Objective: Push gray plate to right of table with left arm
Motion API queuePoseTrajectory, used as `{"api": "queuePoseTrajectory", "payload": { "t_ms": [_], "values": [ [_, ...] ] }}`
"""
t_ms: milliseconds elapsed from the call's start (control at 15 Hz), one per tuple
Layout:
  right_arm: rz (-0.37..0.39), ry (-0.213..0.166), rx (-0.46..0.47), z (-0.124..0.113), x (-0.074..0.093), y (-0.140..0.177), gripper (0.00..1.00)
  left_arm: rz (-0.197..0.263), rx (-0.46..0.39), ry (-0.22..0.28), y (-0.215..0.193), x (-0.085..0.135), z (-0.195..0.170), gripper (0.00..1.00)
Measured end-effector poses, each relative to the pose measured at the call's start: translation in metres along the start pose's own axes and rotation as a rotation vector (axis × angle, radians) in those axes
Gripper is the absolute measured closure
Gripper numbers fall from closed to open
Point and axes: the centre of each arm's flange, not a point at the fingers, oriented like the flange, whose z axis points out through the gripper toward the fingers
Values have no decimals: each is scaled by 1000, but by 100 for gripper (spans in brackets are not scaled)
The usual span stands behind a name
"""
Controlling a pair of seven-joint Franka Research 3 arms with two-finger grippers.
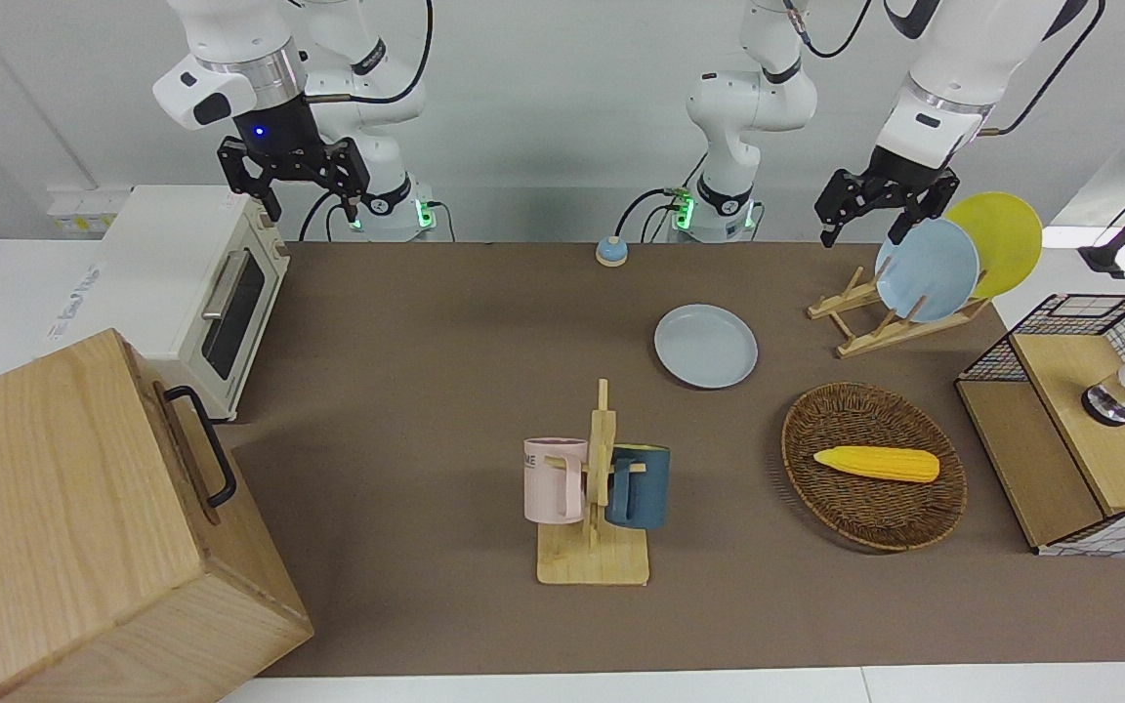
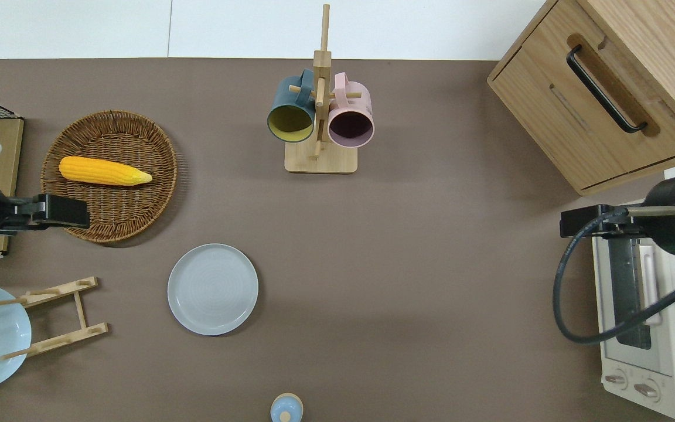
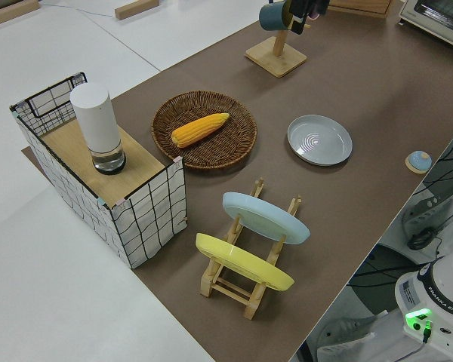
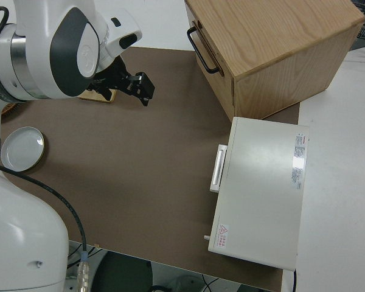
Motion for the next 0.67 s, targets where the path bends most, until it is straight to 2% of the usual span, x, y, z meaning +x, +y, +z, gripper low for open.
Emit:
{"api": "queuePoseTrajectory", "payload": {
  "t_ms": [267, 667],
  "values": [
    [0, 0, 0, 0, 0, 0, 0, 0, 5, -50, -4, 2, 25, 0],
    [0, 0, 0, 0, 0, 0, 0, -25, 11, -107, -18, 6, 96, 0]
  ]
}}
